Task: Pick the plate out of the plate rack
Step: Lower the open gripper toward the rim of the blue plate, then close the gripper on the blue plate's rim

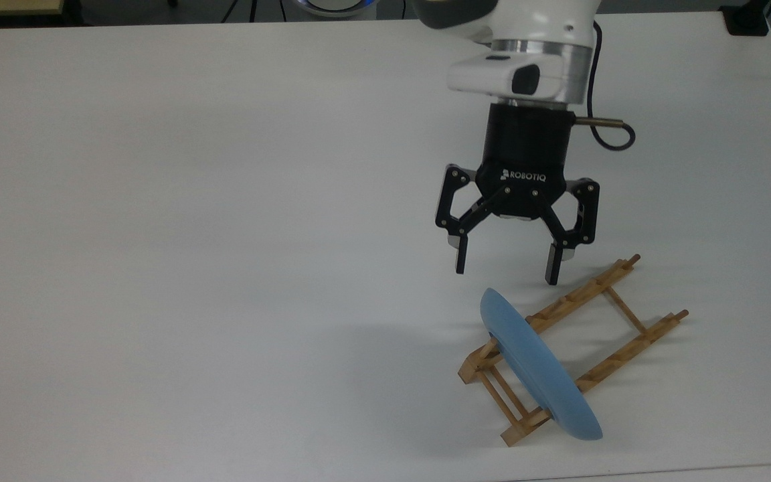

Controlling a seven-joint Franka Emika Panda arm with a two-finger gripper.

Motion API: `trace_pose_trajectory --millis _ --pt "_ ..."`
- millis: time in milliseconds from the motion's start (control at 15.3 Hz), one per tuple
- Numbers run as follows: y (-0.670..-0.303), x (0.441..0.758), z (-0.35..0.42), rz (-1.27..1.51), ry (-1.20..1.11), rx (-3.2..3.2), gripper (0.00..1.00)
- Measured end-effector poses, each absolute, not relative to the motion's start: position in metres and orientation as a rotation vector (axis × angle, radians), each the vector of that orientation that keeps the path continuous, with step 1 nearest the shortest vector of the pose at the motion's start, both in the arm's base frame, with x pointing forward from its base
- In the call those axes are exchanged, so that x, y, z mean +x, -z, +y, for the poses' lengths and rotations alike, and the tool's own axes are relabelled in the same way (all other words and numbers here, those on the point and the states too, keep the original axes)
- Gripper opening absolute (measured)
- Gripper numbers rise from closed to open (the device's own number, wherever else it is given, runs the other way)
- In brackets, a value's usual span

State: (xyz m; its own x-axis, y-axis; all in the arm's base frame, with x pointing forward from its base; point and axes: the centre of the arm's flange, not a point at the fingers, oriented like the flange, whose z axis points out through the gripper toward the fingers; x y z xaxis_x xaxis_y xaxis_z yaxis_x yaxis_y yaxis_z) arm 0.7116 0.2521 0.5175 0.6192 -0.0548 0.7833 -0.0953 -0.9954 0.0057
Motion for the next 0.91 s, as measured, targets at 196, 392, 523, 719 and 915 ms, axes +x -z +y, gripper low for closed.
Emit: trace_pose_trajectory --millis 196,392,523,719,915 --pt "-0.499 0.715 0.259 -0.109 -1.339 2.761 0.95" --pt "-0.488 0.718 0.261 -0.092 -1.335 2.747 0.94" --pt "-0.485 0.723 0.262 -0.095 -1.339 2.746 0.84" --pt "-0.480 0.727 0.265 -0.097 -1.341 2.749 0.71" --pt "-0.477 0.724 0.275 -0.078 -1.344 2.753 0.55"
